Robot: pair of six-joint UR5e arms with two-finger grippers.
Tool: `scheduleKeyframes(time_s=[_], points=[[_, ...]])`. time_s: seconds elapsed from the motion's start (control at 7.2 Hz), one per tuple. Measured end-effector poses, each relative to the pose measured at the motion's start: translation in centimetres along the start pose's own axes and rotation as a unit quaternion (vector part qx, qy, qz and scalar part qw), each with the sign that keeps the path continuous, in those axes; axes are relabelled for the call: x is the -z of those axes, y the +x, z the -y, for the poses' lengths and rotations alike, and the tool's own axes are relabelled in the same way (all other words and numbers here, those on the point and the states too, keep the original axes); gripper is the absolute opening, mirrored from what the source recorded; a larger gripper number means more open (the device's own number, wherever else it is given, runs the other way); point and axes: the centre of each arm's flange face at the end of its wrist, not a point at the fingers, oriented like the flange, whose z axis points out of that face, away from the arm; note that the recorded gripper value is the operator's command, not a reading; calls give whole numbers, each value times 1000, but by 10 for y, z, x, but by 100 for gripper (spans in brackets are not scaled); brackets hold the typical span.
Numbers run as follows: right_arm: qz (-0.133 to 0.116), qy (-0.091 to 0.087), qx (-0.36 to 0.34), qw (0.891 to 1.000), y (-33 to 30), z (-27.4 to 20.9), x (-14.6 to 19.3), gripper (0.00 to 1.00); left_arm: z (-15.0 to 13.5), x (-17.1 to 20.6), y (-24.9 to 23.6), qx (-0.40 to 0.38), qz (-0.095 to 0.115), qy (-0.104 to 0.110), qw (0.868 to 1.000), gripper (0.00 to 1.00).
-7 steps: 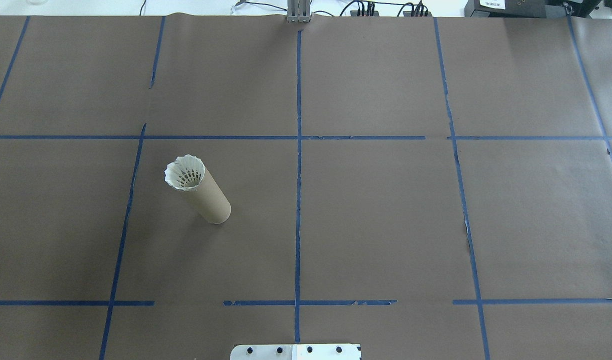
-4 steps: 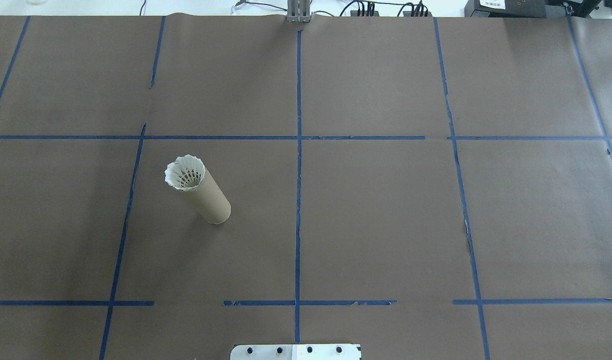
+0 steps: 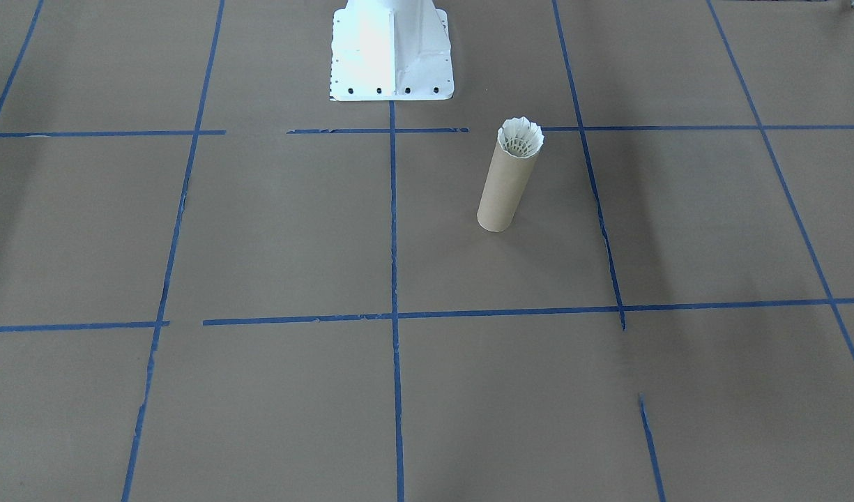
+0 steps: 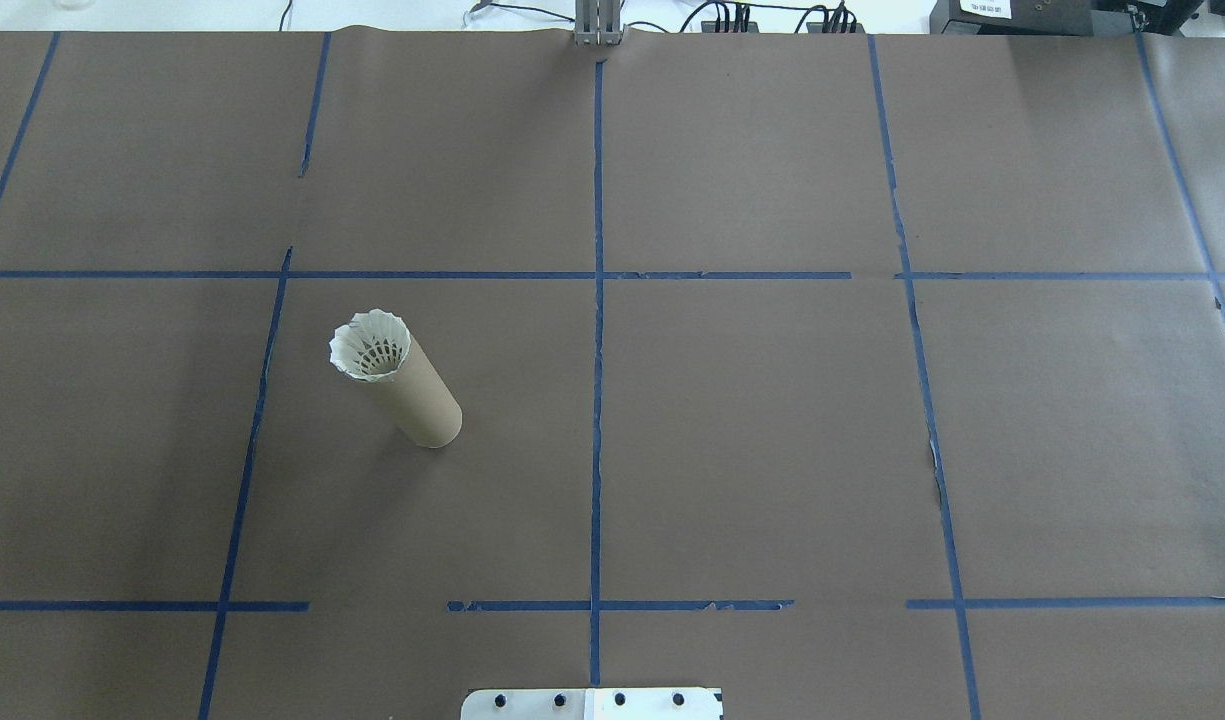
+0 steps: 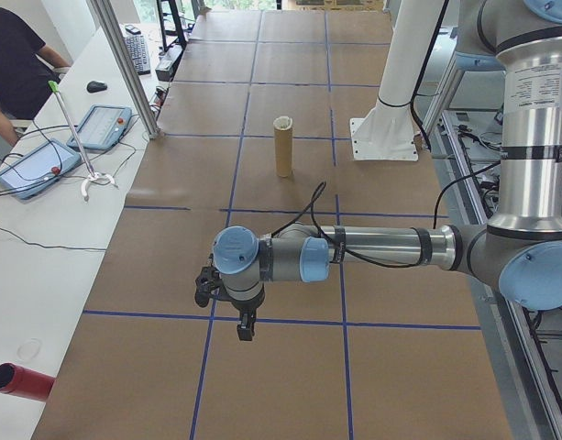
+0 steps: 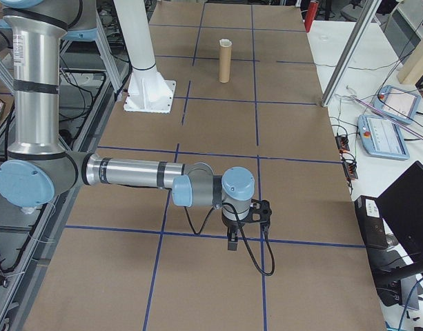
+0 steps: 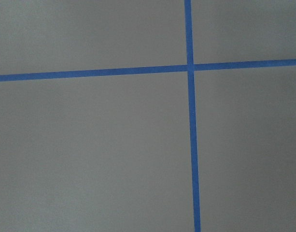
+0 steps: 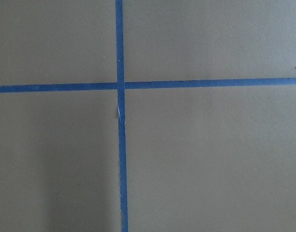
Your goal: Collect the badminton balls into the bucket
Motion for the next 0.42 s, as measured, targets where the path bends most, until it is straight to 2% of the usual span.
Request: scheduleKeyframes(time_s=[0.42], points=[[0,0,0,1000,0,0,0,100,0,1,1,-1,0,1,1000,100]])
